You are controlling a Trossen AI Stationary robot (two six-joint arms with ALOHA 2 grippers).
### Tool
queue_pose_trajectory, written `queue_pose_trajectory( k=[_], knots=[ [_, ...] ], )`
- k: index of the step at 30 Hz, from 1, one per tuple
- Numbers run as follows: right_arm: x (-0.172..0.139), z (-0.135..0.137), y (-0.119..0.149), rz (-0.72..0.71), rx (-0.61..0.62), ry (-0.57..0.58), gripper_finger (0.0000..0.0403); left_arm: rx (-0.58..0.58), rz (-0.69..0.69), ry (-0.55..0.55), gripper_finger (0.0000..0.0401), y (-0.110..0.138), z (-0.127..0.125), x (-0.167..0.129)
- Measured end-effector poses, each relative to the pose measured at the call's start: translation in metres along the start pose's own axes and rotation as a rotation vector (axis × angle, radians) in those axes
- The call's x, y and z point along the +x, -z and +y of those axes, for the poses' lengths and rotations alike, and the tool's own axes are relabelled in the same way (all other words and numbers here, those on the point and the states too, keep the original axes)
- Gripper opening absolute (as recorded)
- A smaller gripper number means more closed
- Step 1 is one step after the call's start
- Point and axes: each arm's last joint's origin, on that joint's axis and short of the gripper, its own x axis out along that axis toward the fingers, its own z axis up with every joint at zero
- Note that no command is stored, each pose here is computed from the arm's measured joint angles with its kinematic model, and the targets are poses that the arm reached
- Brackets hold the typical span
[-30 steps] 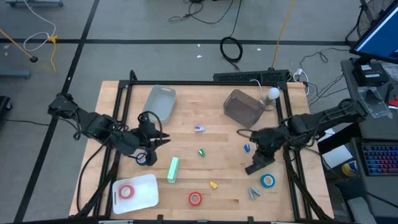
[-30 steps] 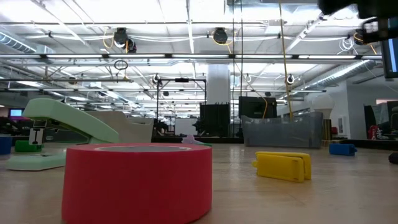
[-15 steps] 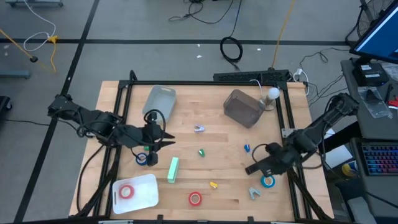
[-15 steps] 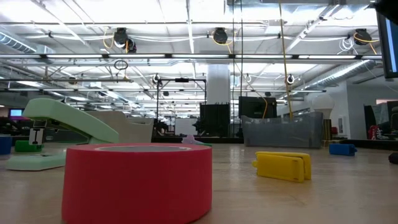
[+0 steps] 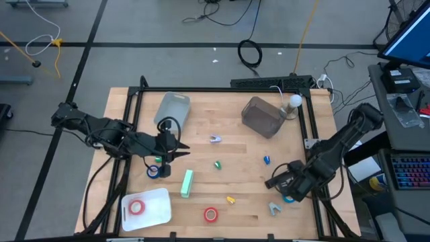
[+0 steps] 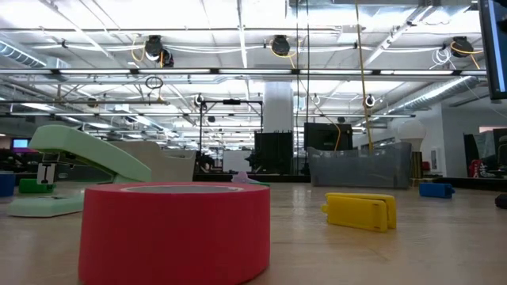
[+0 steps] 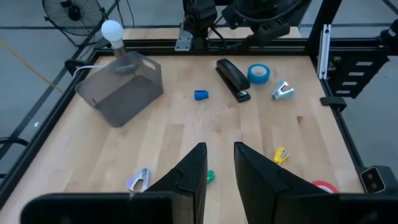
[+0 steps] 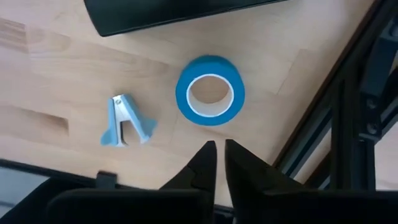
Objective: Pick and place Stapler, Stapler remover, tape
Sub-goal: Put the light blue tape into the white bin
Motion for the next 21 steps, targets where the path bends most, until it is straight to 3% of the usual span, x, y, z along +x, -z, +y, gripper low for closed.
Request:
queue_pose_trajectory(
  k=[11,21],
  knots=[
    [0.012,0.006,0.001,-0.026,0.023,0.049,0.0124,0.027,0.009,-0.002,0.0085,0.001,0.000,0.000],
    [0.057,-0.005,-0.011,0.096,0.174,0.088,0.0161,0.027,0.027,0.006,0.0085,0.003,0.000,0.000]
  ],
)
